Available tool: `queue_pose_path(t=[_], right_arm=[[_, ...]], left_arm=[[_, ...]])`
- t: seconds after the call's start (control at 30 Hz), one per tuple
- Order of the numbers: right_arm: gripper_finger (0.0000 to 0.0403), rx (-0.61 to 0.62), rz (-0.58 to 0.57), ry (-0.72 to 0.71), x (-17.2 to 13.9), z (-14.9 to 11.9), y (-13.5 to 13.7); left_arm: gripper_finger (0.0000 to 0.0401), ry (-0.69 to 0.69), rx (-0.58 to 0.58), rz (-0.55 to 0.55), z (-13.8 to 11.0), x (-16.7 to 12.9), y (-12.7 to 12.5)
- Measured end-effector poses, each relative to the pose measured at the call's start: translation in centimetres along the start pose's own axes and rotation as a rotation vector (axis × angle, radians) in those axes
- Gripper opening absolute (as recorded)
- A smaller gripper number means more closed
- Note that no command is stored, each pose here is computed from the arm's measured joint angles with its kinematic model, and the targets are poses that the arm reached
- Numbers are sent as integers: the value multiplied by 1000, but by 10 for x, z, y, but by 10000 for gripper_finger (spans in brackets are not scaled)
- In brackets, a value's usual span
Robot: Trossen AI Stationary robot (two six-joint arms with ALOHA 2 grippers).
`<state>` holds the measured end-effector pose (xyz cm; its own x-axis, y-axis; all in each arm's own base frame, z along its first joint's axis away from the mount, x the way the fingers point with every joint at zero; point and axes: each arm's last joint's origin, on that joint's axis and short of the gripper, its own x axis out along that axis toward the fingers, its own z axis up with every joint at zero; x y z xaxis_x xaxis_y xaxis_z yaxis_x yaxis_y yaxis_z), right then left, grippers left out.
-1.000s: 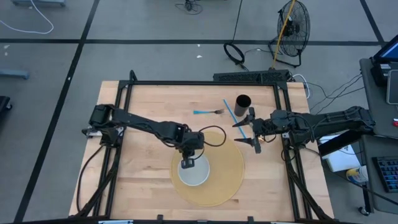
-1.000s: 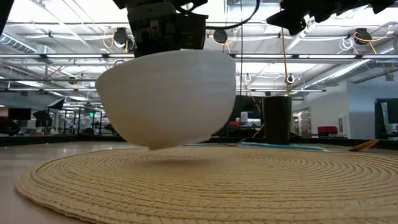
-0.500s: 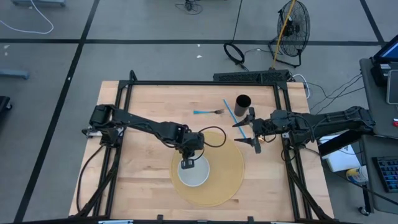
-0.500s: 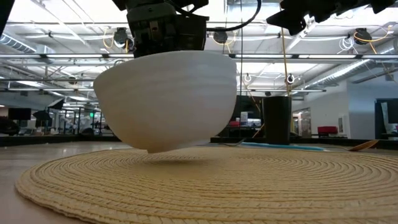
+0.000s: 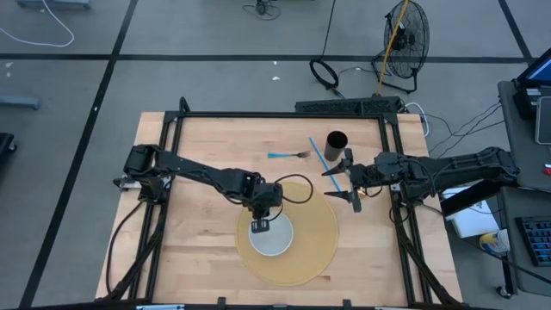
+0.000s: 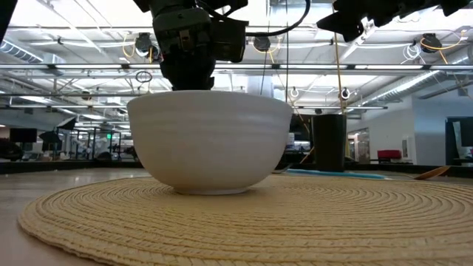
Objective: Pick & Place Utensil
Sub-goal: Put the white bowl on the tablemat, then put the green spoon into the white bowl
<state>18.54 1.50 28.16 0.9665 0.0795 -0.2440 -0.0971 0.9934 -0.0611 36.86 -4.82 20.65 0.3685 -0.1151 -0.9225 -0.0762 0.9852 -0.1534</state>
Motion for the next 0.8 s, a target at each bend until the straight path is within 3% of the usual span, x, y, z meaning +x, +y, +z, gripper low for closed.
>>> queue_pose_path(t=[0.33,0.57,0.67,0.8], right_arm=[[263,0,0,0,0,0,0],[263,29,1,21,0,-2,0],[263,27,-19,58,0,-5,0],[263,27,-203,130,-1,-12,-5]], left_arm=[[60,-55,66,26,3,-20,8],[60,-184,120,227,-5,-80,16],[60,-330,140,329,-15,-108,17],[60,-542,165,335,-40,-131,21]])
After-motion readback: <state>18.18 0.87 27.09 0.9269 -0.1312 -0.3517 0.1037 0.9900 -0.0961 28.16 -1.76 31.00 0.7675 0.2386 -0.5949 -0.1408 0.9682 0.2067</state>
